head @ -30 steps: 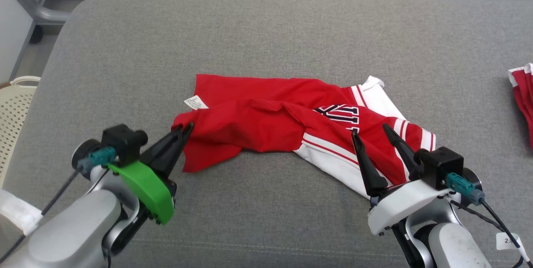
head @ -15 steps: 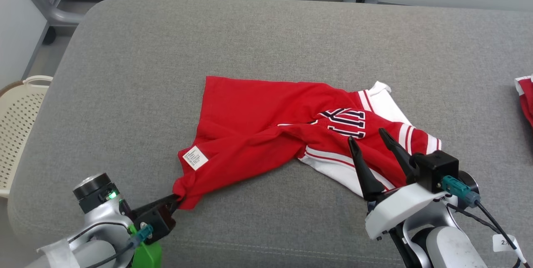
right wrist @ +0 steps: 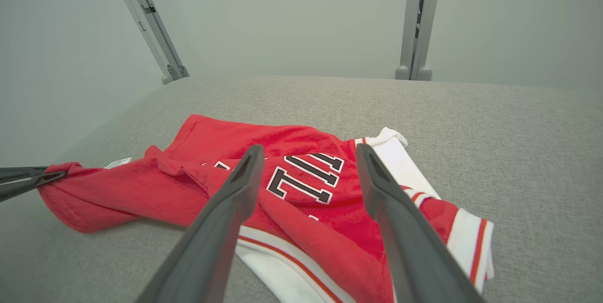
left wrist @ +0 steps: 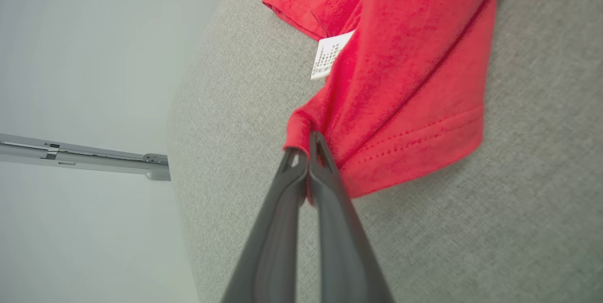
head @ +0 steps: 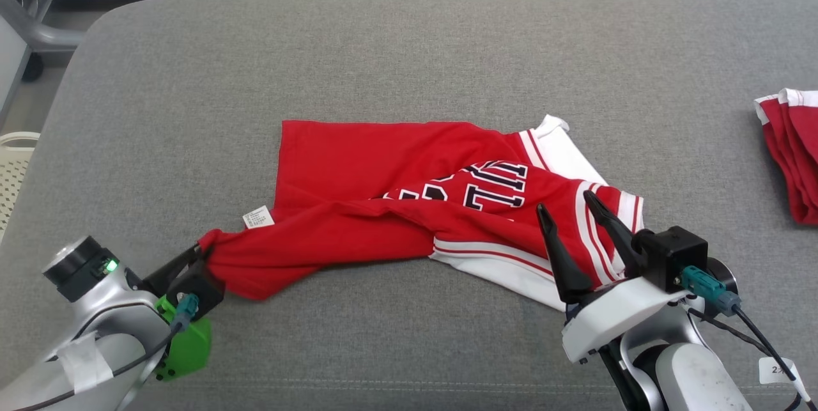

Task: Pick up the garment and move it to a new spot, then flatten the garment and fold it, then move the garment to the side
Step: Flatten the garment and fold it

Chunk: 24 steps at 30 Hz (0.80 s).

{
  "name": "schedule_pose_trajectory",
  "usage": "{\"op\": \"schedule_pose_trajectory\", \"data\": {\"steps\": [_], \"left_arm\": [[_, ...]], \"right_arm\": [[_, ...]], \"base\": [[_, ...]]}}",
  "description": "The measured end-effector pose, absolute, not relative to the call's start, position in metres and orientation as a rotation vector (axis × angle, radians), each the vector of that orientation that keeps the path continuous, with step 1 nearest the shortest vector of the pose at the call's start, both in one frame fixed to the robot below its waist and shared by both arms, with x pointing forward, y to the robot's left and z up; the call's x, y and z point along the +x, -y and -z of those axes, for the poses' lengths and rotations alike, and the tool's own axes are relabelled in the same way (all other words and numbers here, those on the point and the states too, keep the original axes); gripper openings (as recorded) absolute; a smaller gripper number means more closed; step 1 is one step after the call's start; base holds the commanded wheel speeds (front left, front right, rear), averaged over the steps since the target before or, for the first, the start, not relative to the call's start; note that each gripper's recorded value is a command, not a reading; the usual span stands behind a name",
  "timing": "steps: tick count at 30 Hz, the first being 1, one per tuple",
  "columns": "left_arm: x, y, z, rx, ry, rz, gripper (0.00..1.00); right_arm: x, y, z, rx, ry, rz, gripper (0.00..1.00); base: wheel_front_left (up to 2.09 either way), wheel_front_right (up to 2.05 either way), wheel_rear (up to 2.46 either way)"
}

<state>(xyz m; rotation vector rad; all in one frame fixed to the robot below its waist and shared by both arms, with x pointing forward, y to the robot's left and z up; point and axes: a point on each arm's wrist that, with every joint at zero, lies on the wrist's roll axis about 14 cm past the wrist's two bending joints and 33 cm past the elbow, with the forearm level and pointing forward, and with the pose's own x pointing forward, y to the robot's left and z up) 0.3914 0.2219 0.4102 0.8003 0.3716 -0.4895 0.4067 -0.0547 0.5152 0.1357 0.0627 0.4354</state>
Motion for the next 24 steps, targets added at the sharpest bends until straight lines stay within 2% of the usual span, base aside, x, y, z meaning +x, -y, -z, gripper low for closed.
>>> {"op": "schedule_pose_trajectory", "data": {"steps": [1, 2, 4, 5, 6, 11, 17, 24], "left_arm": [[0.395, -0.224, -0.413, 0.796, -0.364, 0.469, 0.07], [0.399, -0.225, -0.416, 0.779, -0.353, 0.451, 0.11], [0.403, -0.230, -0.419, 0.778, -0.348, 0.415, 0.39], [0.405, -0.232, -0.422, 0.756, -0.343, 0.396, 0.93], [0.406, -0.233, -0.424, 0.744, -0.341, 0.382, 1.00], [0.404, -0.234, -0.424, 0.679, -0.355, 0.359, 1.00], [0.403, -0.254, -0.435, 0.560, -0.350, 0.213, 1.00], [0.408, -0.245, -0.472, 0.129, -0.213, 0.020, 1.00]], "right_arm": [[0.407, 0.056, -0.515, 0.135, -0.063, -0.431, 1.00], [0.407, 0.057, -0.515, 0.135, -0.062, -0.428, 1.00], [0.407, 0.059, -0.515, 0.135, -0.060, -0.423, 1.00], [0.407, 0.059, -0.516, 0.135, -0.059, -0.422, 1.00], [0.407, 0.059, -0.516, 0.135, -0.058, -0.422, 1.00], [0.406, 0.058, -0.517, 0.135, -0.056, -0.427, 1.00], [0.405, 0.054, -0.518, 0.136, -0.053, -0.438, 1.00], [0.400, 0.050, -0.521, 0.135, -0.054, -0.449, 1.00]], "base": [[0.00, 0.00, 0.00], [0.00, 0.00, 0.00], [0.00, 0.00, 0.00], [0.00, 0.00, 0.00], [0.00, 0.00, 0.00], [0.00, 0.00, 0.00], [0.00, 0.00, 0.00], [0.00, 0.00, 0.00]]}}
